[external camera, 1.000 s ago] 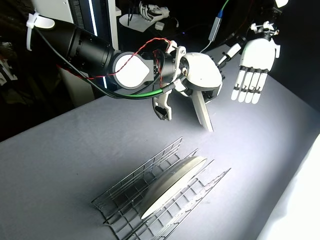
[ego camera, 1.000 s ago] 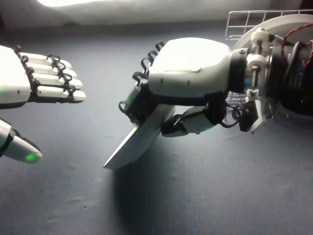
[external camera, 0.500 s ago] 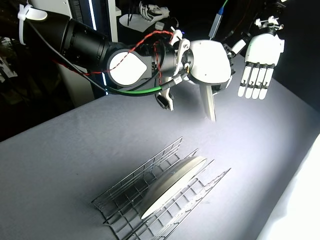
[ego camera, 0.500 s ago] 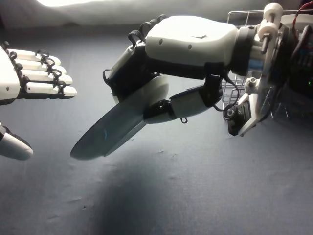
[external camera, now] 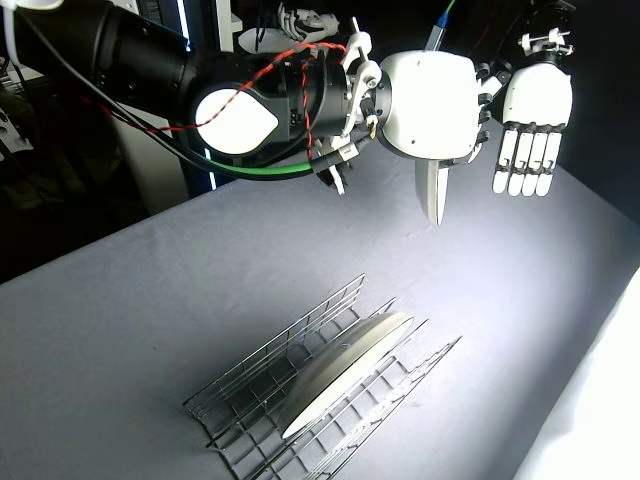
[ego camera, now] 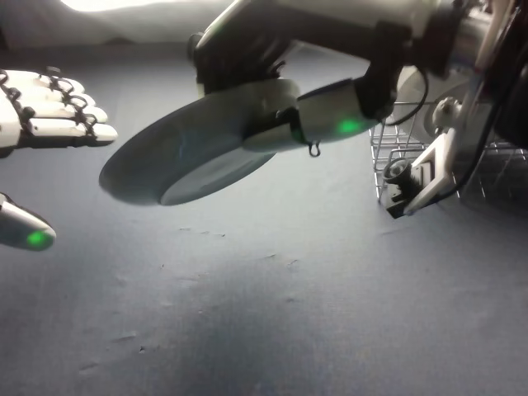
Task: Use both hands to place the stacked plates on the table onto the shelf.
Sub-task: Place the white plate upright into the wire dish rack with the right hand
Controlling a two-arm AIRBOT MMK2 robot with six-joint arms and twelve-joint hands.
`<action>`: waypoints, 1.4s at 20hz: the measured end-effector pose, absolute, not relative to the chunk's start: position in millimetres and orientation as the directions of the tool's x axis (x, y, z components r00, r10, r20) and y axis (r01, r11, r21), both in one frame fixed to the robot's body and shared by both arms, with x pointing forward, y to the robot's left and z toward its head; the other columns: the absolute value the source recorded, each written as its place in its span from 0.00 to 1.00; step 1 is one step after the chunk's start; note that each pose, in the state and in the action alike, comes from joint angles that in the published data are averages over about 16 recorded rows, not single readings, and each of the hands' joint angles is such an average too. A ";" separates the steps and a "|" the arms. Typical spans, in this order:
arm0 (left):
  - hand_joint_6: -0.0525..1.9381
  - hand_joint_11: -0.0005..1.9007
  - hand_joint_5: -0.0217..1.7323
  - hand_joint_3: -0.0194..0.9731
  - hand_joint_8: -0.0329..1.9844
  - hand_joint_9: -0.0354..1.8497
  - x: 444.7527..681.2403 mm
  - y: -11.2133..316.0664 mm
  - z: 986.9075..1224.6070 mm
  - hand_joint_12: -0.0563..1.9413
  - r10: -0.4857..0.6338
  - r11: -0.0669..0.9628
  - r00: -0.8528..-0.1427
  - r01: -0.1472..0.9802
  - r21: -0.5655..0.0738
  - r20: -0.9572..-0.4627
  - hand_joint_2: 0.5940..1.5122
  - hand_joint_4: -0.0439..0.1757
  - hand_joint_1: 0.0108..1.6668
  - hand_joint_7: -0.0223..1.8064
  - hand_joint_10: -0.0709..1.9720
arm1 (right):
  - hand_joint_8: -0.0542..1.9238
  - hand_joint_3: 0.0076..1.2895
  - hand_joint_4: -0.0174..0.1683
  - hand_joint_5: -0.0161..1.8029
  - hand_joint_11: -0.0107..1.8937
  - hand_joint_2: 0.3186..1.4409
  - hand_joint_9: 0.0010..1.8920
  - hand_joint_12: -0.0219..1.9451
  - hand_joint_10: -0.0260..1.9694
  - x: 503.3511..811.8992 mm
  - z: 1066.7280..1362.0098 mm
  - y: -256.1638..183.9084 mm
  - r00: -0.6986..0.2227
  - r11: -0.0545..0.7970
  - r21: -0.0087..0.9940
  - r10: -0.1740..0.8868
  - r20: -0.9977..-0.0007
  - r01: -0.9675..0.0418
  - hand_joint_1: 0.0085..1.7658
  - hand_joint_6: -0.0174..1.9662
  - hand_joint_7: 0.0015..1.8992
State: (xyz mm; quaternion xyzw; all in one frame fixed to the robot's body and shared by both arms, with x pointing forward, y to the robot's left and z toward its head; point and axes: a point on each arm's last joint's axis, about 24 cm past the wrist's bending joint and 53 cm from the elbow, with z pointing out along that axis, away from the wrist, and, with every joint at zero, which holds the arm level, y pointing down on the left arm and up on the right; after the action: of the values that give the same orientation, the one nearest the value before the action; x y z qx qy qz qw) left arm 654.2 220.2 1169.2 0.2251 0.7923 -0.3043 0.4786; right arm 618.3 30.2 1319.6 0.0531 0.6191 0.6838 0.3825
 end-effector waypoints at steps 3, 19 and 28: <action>0.03 0.01 0.03 0.04 0.02 0.03 653.0 219.3 1169.7 0.03 0.050 0.713 -0.454 0.640 -0.287 -0.890 0.48 0.19 0.00 0.03 0.04 | 0.45 0.00 0.05 0.50 0.53 0.61 0.56 0.60 0.51 624.9 1326.0 21.4 -0.713 0.037 0.918 0.618 -0.331 -0.394 0.78 0.49 0.55; 0.03 0.01 0.04 0.04 0.02 0.03 650.4 213.1 1148.0 0.03 0.095 0.727 -0.507 0.624 -0.288 -0.857 0.47 0.19 0.00 0.03 0.04 | 0.44 0.00 0.04 0.51 0.54 0.61 0.56 0.59 0.51 650.0 1341.8 -34.0 -0.701 -0.059 0.988 0.711 -0.057 -0.140 0.78 0.47 0.56; 0.03 0.01 0.03 0.04 0.02 0.03 655.3 206.6 1162.3 0.03 0.051 0.723 -0.467 0.627 -0.289 -0.883 0.47 0.19 0.00 0.03 0.04 | 0.45 0.00 0.04 0.51 0.53 0.61 0.56 0.59 0.51 651.4 1337.0 -69.7 -0.663 -0.058 0.994 0.749 -0.020 -0.095 0.78 0.47 0.55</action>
State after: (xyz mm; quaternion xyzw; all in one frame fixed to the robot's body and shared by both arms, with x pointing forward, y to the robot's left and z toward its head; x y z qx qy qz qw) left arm 655.3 206.6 1162.3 0.2119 0.7999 -0.3057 0.4710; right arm 651.4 -69.7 1337.0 0.2673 0.6115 0.6764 0.3117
